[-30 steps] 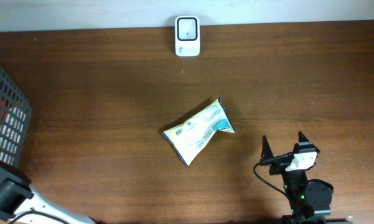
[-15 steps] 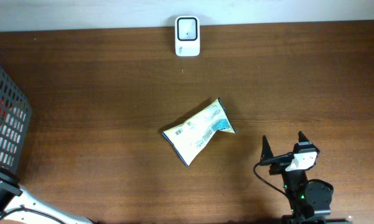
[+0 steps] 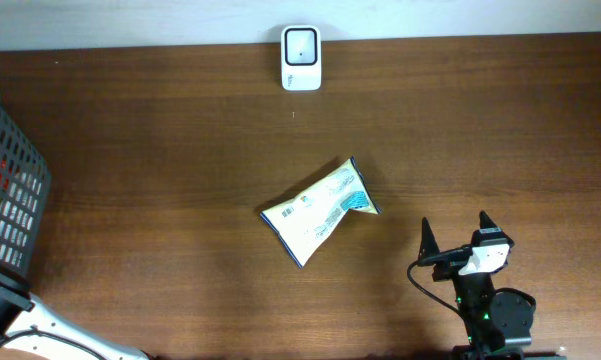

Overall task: Scan the item barcode
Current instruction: 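Reach the left gripper back into the basket and grasp small green box, then place the small green box beside the snack bag with left gripper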

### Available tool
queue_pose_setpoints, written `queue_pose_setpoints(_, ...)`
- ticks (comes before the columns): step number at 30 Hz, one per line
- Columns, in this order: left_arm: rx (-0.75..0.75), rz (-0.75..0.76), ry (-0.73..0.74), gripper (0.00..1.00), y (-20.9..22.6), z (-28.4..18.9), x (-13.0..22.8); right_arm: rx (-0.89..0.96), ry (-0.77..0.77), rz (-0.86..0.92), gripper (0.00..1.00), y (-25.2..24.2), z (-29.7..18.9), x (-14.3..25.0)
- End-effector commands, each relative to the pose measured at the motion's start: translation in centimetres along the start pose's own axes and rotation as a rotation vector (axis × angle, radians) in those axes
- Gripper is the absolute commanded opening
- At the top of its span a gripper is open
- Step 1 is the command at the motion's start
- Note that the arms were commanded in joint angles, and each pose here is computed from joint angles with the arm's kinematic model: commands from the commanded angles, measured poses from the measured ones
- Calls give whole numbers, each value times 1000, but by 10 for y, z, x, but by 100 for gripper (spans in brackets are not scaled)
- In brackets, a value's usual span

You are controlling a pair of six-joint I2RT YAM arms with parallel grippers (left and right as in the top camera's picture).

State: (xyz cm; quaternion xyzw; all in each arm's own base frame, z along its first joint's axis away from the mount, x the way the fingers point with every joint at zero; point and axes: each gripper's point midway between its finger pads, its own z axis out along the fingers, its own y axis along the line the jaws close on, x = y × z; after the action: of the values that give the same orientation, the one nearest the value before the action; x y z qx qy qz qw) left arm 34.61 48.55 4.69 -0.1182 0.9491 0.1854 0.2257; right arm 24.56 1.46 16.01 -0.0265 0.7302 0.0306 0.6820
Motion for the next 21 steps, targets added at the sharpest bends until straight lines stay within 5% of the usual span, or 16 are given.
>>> queue_pose_setpoints(1,27,-70,57,0,-9,15,18,-6,3,1,99,1,0,3)
queue_pose_setpoints(6,-53,-226,-93,0,13,-56,-41,-6,3,2,99,1,0,3)
queue_pose_setpoints(13,-130,-370,-571,0,6,-292,-165,-6,3,1,99,1,0,3)
queue_pose_setpoints(17,87,-262,-715,0,-87,-406,-185,-6,3,1,99,1,0,3)
queue_pose_setpoints(21,435,-106,-457,0,-250,-420,-147,-6,3,2,99,1,0,3)
